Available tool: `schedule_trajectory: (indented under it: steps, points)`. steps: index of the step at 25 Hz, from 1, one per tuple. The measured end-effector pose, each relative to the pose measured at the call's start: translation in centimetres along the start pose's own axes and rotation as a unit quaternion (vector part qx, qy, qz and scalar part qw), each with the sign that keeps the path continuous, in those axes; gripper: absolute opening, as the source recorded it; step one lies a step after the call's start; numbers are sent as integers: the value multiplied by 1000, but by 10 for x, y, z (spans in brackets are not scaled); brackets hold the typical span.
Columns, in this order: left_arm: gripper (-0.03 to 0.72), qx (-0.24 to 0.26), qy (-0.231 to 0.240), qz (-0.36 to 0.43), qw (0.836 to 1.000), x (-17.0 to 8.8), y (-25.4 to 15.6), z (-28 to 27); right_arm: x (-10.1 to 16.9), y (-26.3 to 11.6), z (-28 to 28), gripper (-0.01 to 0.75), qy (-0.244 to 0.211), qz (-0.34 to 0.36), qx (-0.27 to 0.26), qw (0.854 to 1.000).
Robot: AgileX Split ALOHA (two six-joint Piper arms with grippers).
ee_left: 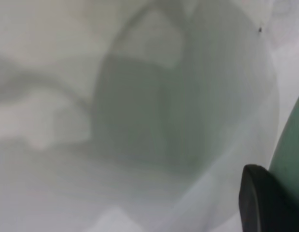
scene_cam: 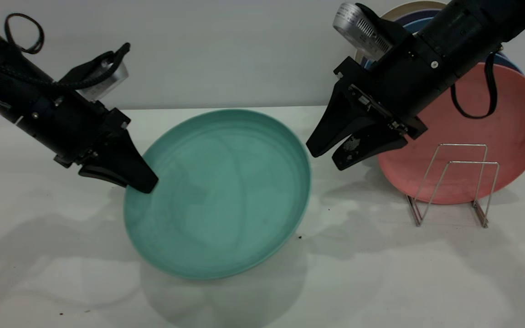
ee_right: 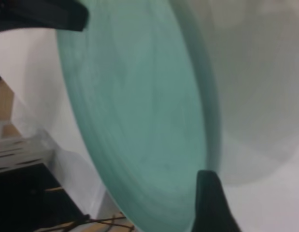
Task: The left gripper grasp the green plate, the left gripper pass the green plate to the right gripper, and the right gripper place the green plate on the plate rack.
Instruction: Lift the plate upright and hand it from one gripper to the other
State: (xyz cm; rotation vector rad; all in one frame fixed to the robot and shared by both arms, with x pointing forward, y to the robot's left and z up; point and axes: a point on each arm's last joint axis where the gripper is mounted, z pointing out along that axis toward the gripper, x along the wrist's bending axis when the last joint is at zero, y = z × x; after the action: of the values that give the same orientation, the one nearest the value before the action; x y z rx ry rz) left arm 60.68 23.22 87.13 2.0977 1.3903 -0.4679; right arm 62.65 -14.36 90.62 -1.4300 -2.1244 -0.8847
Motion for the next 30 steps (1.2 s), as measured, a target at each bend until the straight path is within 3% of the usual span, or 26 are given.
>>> schedule_trajectory:
  steps: [14, 17, 20, 22, 25, 30]
  points:
    - [20, -19, -27, -1, 999, -20, 8, 13, -2, -1, 6, 425, 26, 25, 0, 999]
    - [20, -33, -35, -8, 999, -22, 11, 13, -2, -1, 6, 336, 26, 25, 0, 999]
    - [25, -35, -34, -7, 999, -21, 11, 13, -1, -1, 6, 153, 26, 23, -1, 999]
    - [45, -37, -37, -10, 999, -22, 12, 13, -2, -1, 7, 81, 23, 16, 1, 1000]
    - [147, -36, -41, -9, 998, -23, 12, 12, -4, -1, 8, 74, 22, 16, -1, 1000]
    - [475, -36, -41, -9, 998, -23, 12, 12, -3, 0, 8, 71, 28, 17, -6, 999]
